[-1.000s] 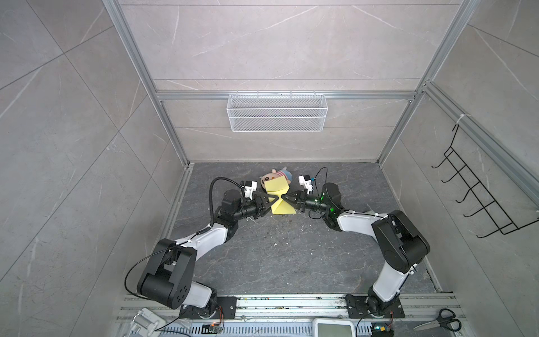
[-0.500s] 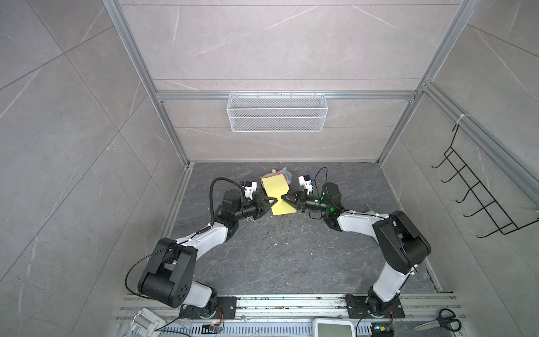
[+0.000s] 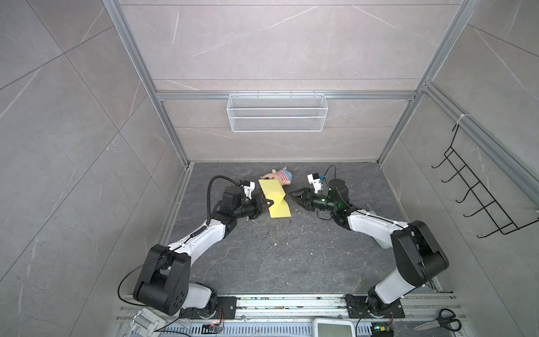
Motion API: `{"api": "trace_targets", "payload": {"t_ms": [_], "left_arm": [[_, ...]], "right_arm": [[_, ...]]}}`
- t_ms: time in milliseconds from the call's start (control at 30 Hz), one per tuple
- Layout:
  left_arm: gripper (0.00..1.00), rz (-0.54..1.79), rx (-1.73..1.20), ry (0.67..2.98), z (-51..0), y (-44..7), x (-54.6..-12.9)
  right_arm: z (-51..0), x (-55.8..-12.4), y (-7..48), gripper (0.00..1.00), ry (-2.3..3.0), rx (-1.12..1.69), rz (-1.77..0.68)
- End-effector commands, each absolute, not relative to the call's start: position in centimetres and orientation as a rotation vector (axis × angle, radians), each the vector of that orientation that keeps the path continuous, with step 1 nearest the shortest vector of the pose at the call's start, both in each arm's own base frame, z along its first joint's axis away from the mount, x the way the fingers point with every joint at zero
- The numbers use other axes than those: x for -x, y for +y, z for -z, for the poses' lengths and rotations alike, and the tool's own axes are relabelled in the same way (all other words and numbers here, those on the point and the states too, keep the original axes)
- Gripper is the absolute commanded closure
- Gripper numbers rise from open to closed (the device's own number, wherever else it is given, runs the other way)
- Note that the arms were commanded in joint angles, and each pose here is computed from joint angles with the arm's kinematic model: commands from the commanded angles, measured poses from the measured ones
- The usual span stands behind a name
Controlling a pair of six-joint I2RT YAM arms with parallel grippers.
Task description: Fold a paper plane with a square sheet of paper (pick it up from the middle)
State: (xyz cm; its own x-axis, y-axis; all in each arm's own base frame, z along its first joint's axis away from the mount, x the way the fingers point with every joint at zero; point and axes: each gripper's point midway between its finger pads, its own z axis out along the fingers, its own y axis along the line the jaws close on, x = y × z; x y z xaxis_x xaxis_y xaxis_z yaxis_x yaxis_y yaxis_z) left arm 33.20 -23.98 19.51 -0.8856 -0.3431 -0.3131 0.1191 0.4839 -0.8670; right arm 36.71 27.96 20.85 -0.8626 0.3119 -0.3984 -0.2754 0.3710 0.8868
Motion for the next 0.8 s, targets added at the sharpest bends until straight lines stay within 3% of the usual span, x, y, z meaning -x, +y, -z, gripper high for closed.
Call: {"api": "trace_targets", "payload": {"t_ms": [0, 167, 400, 600, 767], "left_arm": [[0.98, 0.960, 0.060, 2.448, -18.6, -20.3, -31.9], [0.98, 0.333, -0.061, 2.629, -17.6, -15.9, -30.3], [0.98, -0.580, -0.175, 2.706, -16.3, -11.1, -29.7], [0.95, -0.856, -0.302, 2.701, -12.3, -14.8, -30.3], [0.91, -0.760, -0.334, 2.795, -8.3, -20.0, -30.7]], "right_arm": [[-19.5, -36.8, 24.5, 0.30, 2.219, 0.002, -1.141], [-19.9, -36.9, 21.0, 0.01, 2.205, -0.002, -0.870], [-19.6, -36.7, 17.8, 0.01, 2.202, -0.067, -0.670], [-18.8, -36.3, 16.1, 0.01, 2.214, -0.139, -0.590], [-17.8, -35.9, 15.3, 0.01, 2.236, -0.200, -0.577]]}}
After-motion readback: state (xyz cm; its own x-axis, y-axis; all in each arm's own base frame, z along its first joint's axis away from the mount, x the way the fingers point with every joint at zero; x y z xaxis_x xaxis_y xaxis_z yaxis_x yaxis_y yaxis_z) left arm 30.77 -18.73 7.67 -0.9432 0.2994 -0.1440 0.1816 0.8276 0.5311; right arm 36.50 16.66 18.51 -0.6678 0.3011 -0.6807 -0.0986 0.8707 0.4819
